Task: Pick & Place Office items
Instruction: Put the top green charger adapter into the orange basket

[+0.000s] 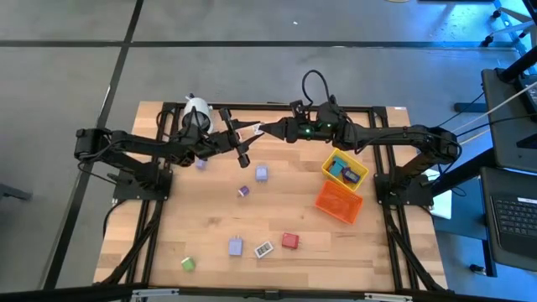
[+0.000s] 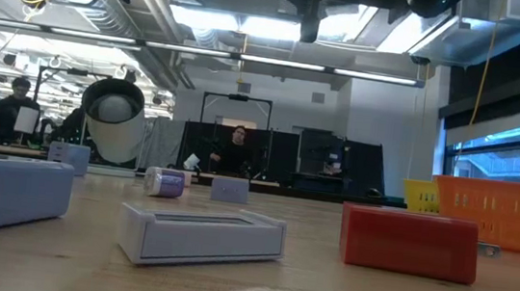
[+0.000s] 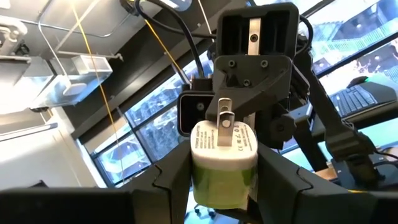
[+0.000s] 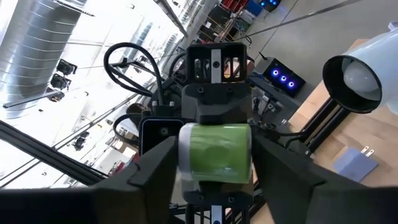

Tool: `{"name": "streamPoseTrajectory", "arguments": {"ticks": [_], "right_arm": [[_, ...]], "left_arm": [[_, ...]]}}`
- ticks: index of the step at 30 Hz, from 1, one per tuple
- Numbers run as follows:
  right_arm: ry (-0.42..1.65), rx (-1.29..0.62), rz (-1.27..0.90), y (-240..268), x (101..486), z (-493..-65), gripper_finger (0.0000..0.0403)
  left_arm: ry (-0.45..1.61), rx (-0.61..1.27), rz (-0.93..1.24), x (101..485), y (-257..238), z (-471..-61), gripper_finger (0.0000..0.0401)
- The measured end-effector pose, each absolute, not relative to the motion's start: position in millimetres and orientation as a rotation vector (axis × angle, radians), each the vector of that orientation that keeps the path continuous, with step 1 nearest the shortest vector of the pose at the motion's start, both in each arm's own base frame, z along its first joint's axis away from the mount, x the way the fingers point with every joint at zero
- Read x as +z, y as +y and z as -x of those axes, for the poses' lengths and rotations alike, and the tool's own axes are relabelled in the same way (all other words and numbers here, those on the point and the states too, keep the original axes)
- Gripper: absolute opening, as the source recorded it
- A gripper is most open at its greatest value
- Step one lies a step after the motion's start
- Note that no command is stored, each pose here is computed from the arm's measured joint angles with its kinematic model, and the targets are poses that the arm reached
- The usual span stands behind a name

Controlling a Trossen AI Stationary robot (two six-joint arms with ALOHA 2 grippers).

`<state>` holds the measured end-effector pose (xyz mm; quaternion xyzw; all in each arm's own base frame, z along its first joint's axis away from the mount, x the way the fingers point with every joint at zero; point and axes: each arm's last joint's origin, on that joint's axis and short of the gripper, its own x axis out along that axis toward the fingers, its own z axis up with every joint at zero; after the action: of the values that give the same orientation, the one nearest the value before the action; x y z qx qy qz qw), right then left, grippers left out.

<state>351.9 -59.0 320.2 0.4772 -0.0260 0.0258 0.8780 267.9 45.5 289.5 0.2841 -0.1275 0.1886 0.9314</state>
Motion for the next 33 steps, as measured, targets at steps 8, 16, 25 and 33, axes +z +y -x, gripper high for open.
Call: {"name": "streamPoseTrajectory", "arguments": {"ticks": [8, 16, 25, 33], "right_arm": [[-0.055, 0.049, -0.992, -59.2, 319.9, -352.1, 0.0156], [-0.053, 0.041, -0.992, -60.3, 318.8, -352.5, 0.0171], [-0.052, 0.001, -0.988, -75.9, 316.2, -350.3, 0.0161], [-0.009, -0.001, -0.978, -87.7, 312.2, -347.1, 0.0161]], "left_arm": [[-0.249, 0.427, -0.573, 289.4, 46.5, -267.5, 0.0137], [-0.252, 0.446, -0.507, 290.3, 44.2, -266.7, 0.0155], [-0.158, 0.607, -0.444, 293.9, 25.9, -260.0, 0.0184], [-0.022, 0.894, -0.360, 294.1, 9.0, -249.5, 0.0193]]}}
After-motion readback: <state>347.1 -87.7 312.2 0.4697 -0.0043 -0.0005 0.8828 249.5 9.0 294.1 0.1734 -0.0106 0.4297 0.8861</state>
